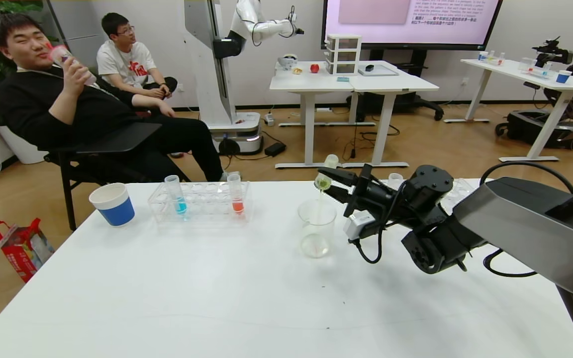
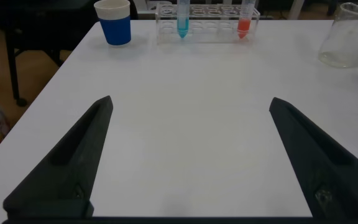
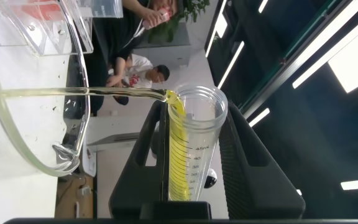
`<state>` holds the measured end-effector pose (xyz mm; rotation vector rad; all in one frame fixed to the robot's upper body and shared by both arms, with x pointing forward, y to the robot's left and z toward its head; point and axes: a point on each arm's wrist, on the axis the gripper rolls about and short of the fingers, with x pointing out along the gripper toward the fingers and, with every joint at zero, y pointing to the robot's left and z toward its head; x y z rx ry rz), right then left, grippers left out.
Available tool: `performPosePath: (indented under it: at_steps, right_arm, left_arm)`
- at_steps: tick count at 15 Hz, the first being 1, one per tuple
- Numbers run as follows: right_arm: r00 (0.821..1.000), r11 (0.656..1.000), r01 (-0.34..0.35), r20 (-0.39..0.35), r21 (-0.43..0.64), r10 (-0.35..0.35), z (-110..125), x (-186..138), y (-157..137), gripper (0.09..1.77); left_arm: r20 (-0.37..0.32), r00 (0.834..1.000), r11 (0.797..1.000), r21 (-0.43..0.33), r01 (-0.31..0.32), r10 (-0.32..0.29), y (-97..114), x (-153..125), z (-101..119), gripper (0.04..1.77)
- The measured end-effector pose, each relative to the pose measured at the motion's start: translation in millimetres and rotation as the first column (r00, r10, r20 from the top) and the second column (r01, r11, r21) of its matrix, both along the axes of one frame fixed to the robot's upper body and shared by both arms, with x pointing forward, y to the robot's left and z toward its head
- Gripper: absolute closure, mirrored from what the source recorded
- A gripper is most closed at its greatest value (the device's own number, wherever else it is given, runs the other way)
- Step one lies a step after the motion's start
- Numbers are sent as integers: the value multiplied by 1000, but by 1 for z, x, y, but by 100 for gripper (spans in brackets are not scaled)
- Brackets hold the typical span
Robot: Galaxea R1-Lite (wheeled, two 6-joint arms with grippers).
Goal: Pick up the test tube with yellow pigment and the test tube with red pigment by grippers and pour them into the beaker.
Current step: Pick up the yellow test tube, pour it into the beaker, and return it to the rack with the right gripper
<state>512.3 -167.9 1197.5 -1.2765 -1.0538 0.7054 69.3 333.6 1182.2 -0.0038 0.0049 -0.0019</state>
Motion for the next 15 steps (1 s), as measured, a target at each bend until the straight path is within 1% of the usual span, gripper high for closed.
performPosePath:
  at_steps: [8,13,15]
  right_arm:
    - [993,999,14,117,-50,-8,5,6,6,136]
    - [975,992,62,218,-110,-36,3,9,2,136]
    - [971,990,70,238,-121,-40,3,8,2,136]
  left_arm:
    - [0,1000,1000,0,0,0,0,0,0,6]
    - [0,1000,1000,0,0,0,0,0,0,6]
    - [0,1000,1000,0,0,0,0,0,0,6]
